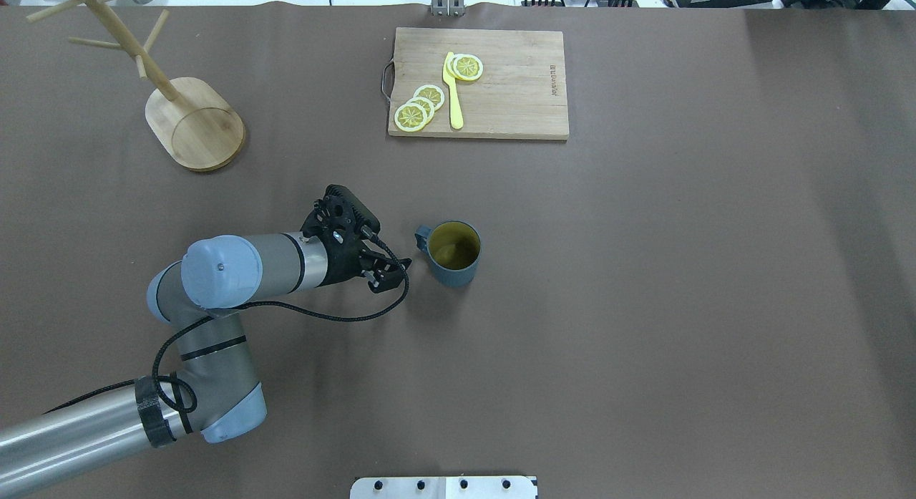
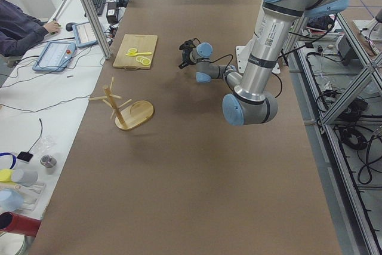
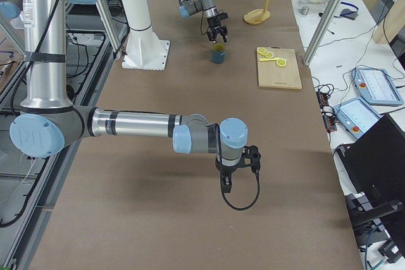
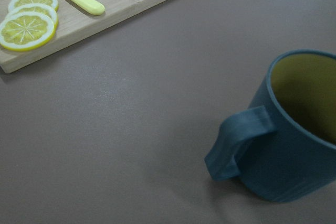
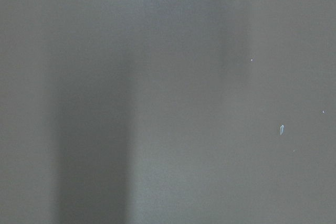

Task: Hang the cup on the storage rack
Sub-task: 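Close the left gripper on the blue mug's handle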

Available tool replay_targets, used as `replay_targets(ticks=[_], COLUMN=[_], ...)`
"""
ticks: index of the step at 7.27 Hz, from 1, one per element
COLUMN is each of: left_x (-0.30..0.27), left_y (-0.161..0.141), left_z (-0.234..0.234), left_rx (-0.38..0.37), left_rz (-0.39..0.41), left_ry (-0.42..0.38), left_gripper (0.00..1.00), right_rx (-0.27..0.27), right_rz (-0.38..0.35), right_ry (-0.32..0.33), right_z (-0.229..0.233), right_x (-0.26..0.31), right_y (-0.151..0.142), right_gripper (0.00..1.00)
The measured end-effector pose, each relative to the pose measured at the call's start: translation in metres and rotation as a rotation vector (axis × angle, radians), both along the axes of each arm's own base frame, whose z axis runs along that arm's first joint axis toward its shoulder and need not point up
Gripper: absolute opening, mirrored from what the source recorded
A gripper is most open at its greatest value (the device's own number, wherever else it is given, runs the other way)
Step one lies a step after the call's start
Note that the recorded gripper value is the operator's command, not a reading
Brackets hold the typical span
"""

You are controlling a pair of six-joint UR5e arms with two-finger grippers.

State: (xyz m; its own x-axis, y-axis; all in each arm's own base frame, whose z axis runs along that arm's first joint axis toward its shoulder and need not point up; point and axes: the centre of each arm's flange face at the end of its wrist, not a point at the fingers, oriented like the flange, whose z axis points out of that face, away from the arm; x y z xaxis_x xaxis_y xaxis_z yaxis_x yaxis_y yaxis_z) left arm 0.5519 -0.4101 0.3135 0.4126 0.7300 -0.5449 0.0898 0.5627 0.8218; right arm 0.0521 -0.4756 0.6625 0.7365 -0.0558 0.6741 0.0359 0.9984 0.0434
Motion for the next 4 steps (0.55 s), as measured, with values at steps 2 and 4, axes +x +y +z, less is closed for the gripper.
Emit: replay_targets(ticks=[2,4], left_x=[0.012,0.02], left_y=[-0.004,-0.008], left_z=[-0.007,-0.013], left_rx=[-0.026,-0.04], left_rz=[-0.003,-0.006], left_ry=[0.013,0.021], left_gripper=[0.69,0.55], right_rx=[0.0,0.0], right_rz=[0.0,0.0], right_ry=[0.0,0.0], right_z=[0.0,0.0], right_x=[0.0,0.0], right_y=[0.0,0.0], right_gripper=[1.0,1.0])
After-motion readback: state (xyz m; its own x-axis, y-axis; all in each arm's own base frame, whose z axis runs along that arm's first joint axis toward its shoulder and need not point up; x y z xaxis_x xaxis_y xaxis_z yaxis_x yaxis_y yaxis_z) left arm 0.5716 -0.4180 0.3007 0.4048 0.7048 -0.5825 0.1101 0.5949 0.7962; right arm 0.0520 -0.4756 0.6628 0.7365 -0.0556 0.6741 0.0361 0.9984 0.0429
